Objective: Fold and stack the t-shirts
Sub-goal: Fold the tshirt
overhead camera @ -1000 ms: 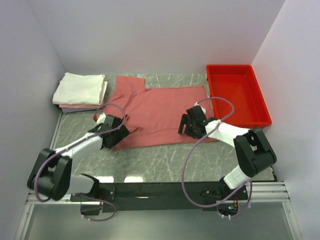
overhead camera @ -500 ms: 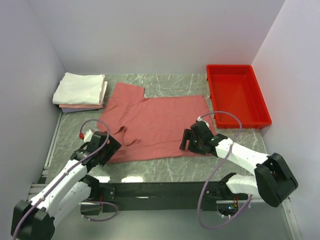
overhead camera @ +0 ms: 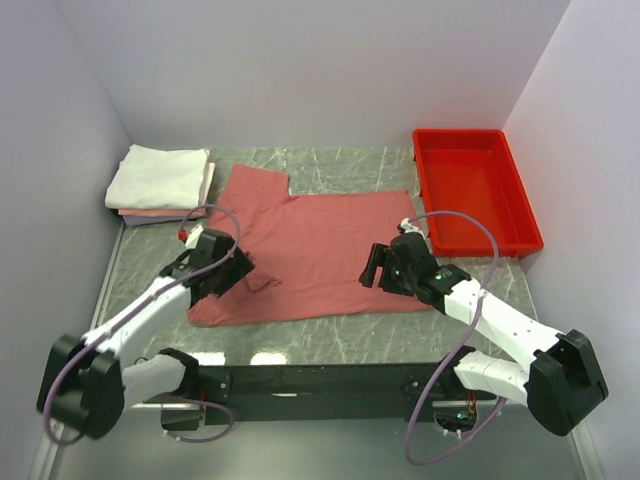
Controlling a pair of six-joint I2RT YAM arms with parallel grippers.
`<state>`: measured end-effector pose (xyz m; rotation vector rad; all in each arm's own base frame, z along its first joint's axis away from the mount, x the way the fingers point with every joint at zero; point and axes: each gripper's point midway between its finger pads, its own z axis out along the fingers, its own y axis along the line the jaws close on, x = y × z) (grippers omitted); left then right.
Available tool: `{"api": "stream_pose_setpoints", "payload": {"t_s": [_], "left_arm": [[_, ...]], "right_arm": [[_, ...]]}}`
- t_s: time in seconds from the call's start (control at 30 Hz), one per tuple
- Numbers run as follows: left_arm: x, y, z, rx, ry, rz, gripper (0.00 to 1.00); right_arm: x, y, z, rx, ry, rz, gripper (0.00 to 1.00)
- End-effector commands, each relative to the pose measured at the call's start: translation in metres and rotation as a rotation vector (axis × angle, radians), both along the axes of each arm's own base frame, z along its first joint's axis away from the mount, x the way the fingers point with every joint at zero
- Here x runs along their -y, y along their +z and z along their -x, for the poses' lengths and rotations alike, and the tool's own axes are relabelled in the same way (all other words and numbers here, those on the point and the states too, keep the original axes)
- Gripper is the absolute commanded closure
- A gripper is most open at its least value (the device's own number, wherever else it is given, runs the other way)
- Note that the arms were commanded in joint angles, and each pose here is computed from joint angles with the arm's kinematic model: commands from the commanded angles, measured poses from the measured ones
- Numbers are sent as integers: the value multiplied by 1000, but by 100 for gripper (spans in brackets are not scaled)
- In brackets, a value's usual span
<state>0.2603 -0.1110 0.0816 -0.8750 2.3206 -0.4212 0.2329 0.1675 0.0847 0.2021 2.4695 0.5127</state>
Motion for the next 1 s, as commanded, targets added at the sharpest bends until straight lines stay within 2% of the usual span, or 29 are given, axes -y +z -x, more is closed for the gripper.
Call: {"api": "stream_pose_setpoints", "payload": {"t_s": [0.0, 0.03, 0.07, 0.13, 0.53, 0.73, 0.77, 0.83, 0.87, 0.93, 0.97], "left_arm": [[6, 4, -27, 31, -51, -56, 30], [8, 3, -31, 29, -55, -58, 34], [12, 5, -36, 40, -67, -51, 45], [13, -4, -39, 11, -69, -60, 50], [10, -39, -40, -103, -55, -113, 54], [17, -43, -45, -101, -68, -91, 69], [18, -42, -47, -98, -68, -90, 76], [18, -42, -49, -99, -70, -92, 82], [20, -39, -52, -93, -70, -87, 92], [21, -37, -54, -86, -67, -85, 99], [20, -34, -57, -77, -61, -91, 99]], "right_arm": [[8, 6, -9, 27, -30, 6, 13], [9, 4, -8, 24, -32, 4, 14], [13, 1, -8, 16, -42, 5, 14], [14, 0, -8, 11, -45, 0, 14], [32, -4, -11, 8, -77, 24, 13], [36, -7, -11, 5, -90, 18, 13], [37, -8, -10, 1, -93, 20, 13], [38, -9, -11, 0, -96, 21, 13], [38, -9, -11, 0, -96, 21, 13], [38, -9, -11, 2, -94, 22, 13], [38, -9, -11, 0, -94, 23, 13]]}}
